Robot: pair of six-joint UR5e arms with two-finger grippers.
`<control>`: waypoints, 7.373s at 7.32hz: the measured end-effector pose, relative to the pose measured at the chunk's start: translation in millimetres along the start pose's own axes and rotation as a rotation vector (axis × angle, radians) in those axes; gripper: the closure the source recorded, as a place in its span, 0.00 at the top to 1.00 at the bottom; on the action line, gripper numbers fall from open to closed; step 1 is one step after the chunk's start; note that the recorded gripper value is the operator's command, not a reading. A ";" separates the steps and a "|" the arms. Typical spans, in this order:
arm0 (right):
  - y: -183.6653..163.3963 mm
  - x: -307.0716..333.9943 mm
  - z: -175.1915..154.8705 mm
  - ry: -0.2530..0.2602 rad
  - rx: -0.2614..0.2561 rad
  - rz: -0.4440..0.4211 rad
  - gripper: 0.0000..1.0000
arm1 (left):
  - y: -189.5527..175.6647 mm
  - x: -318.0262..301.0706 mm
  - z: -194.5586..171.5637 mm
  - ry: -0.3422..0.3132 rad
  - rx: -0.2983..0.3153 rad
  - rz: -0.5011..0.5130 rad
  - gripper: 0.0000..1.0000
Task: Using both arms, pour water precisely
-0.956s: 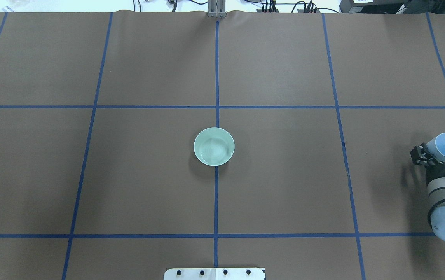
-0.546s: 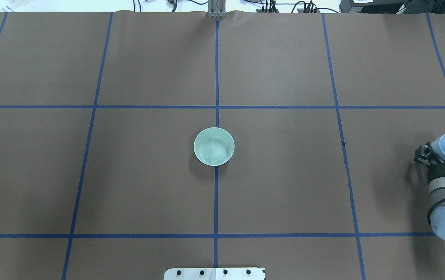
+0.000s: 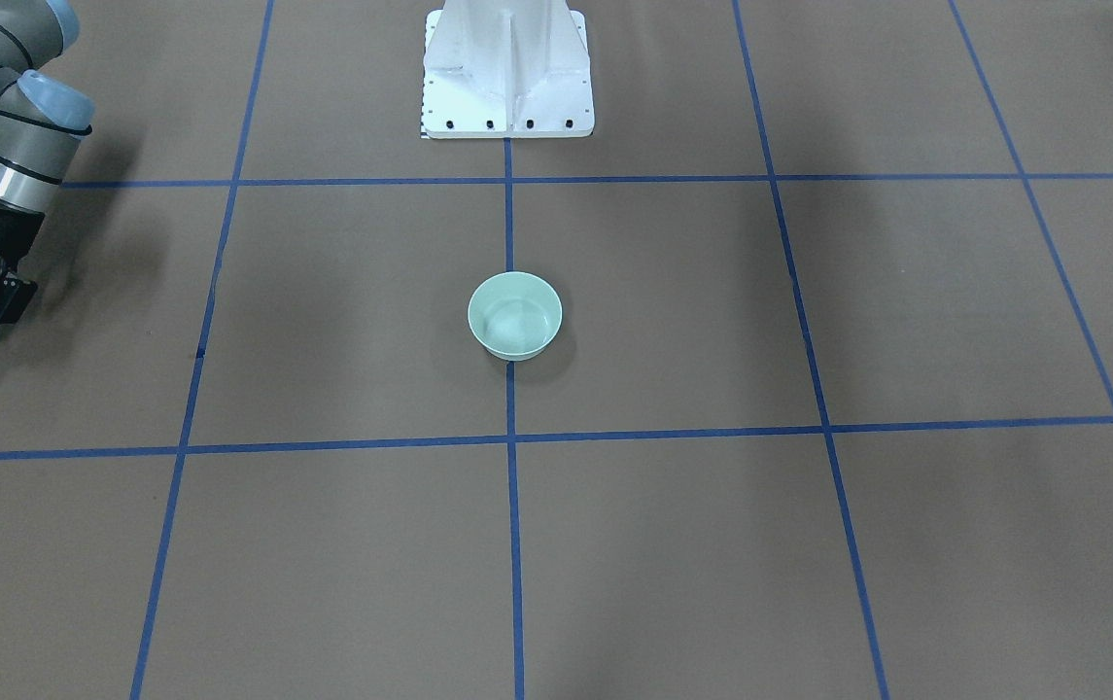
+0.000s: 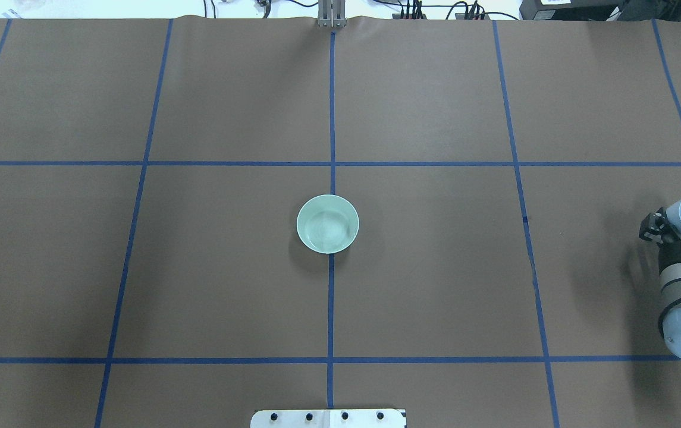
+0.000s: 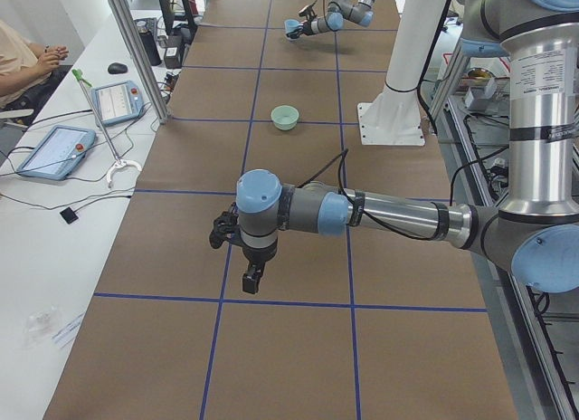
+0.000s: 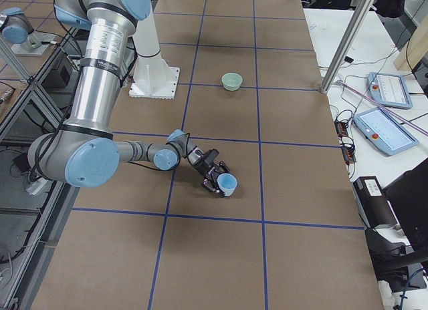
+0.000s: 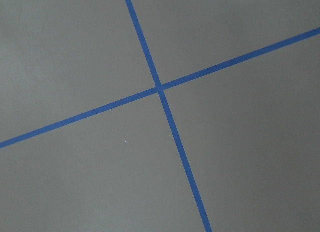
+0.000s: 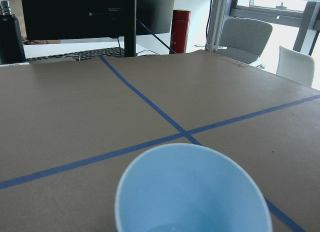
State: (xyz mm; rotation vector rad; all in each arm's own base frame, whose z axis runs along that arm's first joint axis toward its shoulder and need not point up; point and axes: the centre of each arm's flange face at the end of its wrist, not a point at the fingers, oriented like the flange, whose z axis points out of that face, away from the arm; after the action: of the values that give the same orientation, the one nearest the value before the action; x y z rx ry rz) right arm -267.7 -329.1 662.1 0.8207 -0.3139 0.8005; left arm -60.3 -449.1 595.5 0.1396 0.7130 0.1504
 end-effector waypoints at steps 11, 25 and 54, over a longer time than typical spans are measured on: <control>-64.1 -190.4 -109.2 -0.926 -0.080 -0.471 0.00 | 8.0 1.4 -0.5 0.001 0.017 -0.069 1.00; -78.6 -448.6 -252.3 -0.850 -0.566 -0.977 0.00 | 14.9 -8.9 12.0 0.003 -0.009 -0.100 1.00; -70.8 -585.2 -341.8 -0.173 -0.955 -1.421 0.00 | 12.5 -13.0 14.1 0.001 -0.013 -0.110 1.00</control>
State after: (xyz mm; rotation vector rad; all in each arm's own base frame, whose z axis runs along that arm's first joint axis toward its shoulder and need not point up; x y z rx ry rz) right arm -624.5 -400.2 86.0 0.0504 -0.1560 -0.7472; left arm -61.8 -440.3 616.5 0.0875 0.7190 0.0498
